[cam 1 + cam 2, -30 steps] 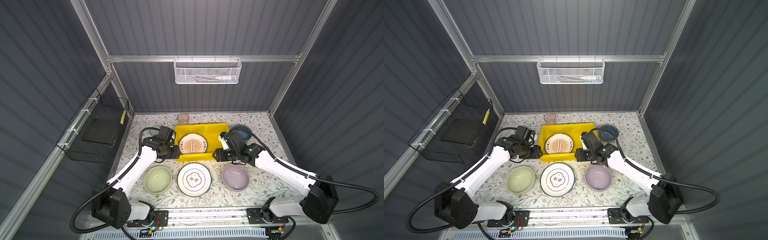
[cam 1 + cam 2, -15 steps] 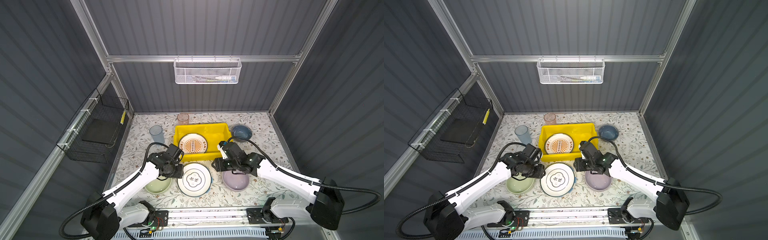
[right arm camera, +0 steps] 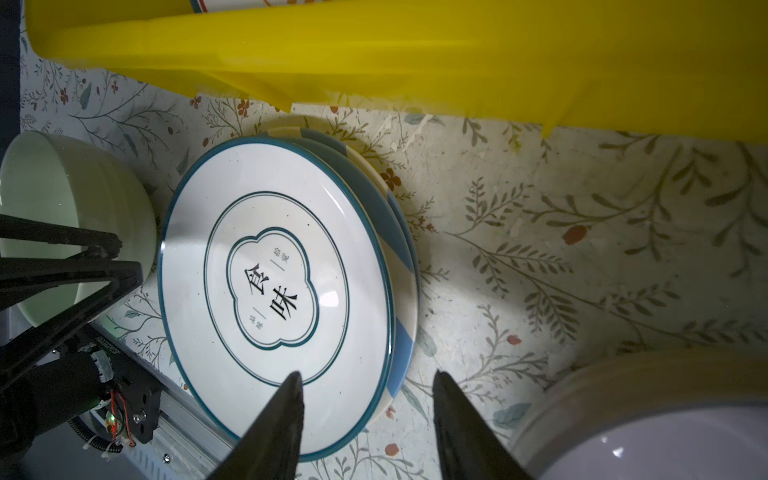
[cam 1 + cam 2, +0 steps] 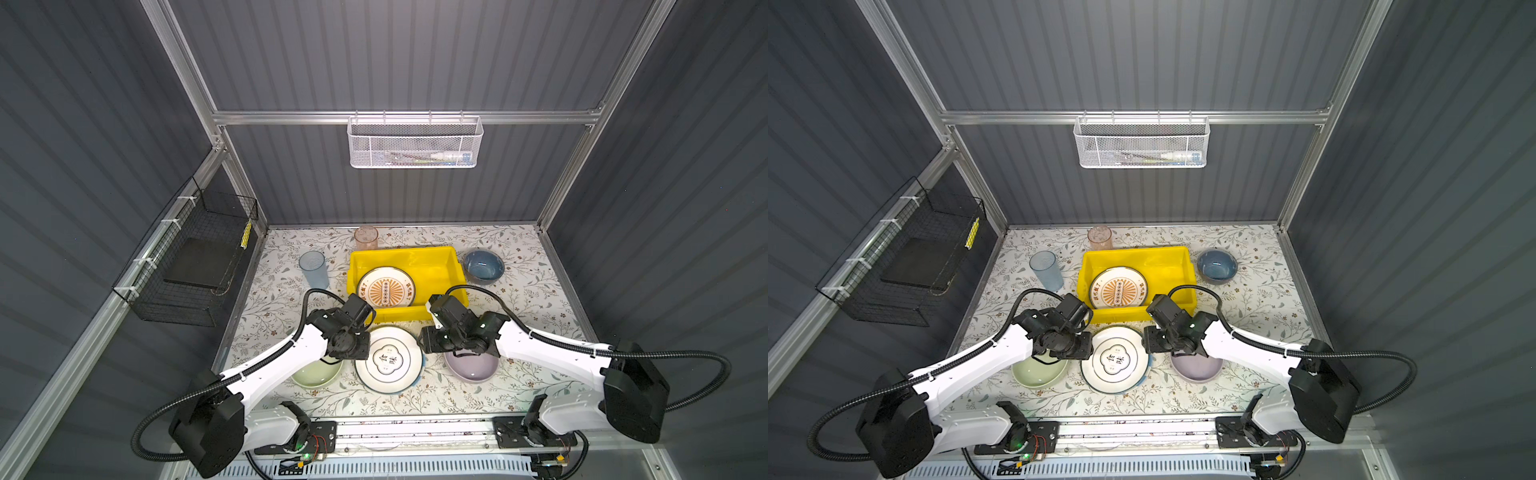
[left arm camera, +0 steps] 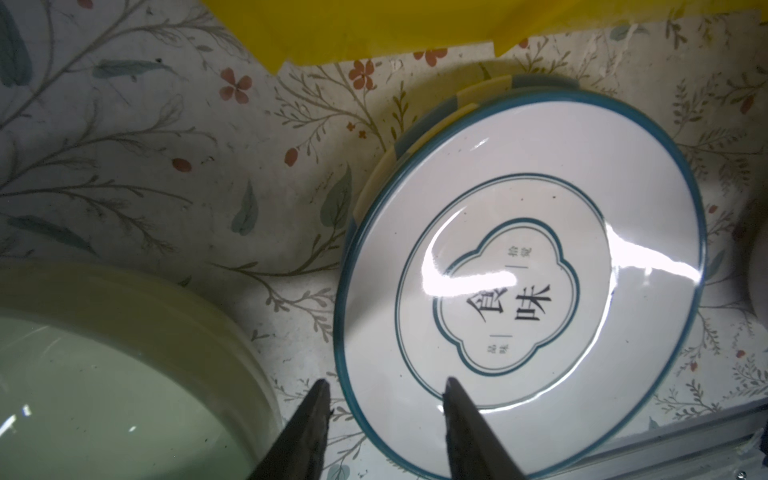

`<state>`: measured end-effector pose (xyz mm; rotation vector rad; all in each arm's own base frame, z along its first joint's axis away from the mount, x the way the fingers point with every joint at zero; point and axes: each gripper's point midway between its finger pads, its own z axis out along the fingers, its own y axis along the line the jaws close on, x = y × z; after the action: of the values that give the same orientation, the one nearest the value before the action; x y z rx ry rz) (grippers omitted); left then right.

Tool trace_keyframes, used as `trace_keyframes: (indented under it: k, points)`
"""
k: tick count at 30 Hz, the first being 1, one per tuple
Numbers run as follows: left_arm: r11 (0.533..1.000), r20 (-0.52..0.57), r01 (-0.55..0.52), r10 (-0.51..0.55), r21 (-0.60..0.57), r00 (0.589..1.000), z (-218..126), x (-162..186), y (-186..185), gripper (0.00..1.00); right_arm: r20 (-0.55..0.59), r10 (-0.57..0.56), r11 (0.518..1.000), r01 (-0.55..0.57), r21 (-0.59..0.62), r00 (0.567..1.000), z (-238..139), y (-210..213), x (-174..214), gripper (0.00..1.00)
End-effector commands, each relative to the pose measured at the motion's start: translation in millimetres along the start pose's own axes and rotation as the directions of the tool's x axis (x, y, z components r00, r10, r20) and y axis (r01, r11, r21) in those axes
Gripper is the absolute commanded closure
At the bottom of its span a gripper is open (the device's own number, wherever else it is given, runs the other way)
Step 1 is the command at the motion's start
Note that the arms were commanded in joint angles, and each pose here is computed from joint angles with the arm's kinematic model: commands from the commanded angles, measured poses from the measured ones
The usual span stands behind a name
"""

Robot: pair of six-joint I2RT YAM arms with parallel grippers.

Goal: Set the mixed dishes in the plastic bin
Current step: 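Move both grippers to the rims of the white plate stack, then pinch the top white plate rim with the right gripper while left gripper steadies stack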

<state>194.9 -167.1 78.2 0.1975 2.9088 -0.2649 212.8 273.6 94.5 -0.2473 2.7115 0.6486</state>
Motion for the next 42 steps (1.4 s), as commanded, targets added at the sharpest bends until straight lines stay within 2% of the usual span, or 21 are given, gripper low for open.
trace_keyframes:
  k: [1, 21, 36, 42]
  points:
    - [0.999, 0.011, 0.017, -0.016, -0.031, 1.000, 4, -6, 1, 0.55, -0.005, 0.027, 0.999, -0.028, -0.018, 1.000, 7, 3, 1, 0.51]
    - [0.997, -0.037, 0.009, -0.011, -0.075, 0.999, 26, -9, 2, 0.65, -0.105, 0.058, 0.998, -0.057, 0.015, 0.993, 41, -5, 19, 0.59]
    - [0.999, -0.054, 0.012, -0.015, -0.043, 0.998, 35, -6, -3, 0.68, -0.108, 0.078, 0.989, -0.091, -0.116, 0.991, 49, 15, 20, 0.69]
    - [0.999, -0.062, 0.015, -0.017, -0.035, 0.998, 39, -4, -4, 0.69, -0.107, 0.087, 0.988, -0.100, -0.117, 0.990, 55, 13, 21, 0.70]
